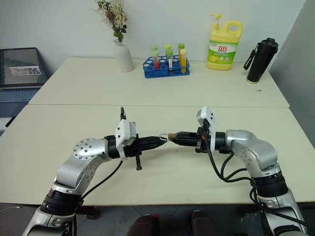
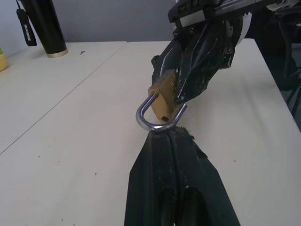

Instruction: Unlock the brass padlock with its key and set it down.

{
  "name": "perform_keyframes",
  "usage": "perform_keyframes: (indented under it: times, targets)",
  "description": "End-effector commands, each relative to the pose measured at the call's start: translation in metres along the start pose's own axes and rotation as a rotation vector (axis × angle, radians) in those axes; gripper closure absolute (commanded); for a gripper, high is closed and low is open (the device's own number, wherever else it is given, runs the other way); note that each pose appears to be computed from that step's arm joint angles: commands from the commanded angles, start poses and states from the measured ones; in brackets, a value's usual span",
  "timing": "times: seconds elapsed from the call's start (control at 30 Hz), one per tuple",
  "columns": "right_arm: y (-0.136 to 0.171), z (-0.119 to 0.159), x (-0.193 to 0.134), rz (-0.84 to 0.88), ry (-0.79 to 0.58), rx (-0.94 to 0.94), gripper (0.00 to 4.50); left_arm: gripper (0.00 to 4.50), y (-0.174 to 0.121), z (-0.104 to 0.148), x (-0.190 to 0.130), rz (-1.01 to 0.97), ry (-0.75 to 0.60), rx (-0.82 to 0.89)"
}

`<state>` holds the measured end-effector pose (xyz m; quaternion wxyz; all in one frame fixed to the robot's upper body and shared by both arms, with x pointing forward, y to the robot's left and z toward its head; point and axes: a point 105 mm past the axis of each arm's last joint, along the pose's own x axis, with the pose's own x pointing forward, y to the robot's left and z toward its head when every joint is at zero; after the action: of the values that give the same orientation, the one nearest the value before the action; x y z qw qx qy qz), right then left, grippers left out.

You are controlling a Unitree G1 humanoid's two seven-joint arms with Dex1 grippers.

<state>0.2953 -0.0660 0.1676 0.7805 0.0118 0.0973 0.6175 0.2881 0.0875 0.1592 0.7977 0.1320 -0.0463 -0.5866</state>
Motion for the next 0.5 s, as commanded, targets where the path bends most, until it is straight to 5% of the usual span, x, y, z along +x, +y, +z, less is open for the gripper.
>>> perform_keyframes:
  times: [0.03, 0.5]
  targets:
    - [0.002, 0.007, -0.001, 0.013, -0.012, -0.043, 4.33, 4.5, -0.003, 0.023, -0.001, 0.0, -0.06, 0.027]
    - [0.005, 0.006, 0.0, 0.026, -0.004, -0.045, 4.33, 4.5, 0.009, 0.032, -0.001, 0.058, -0.084, 0.013]
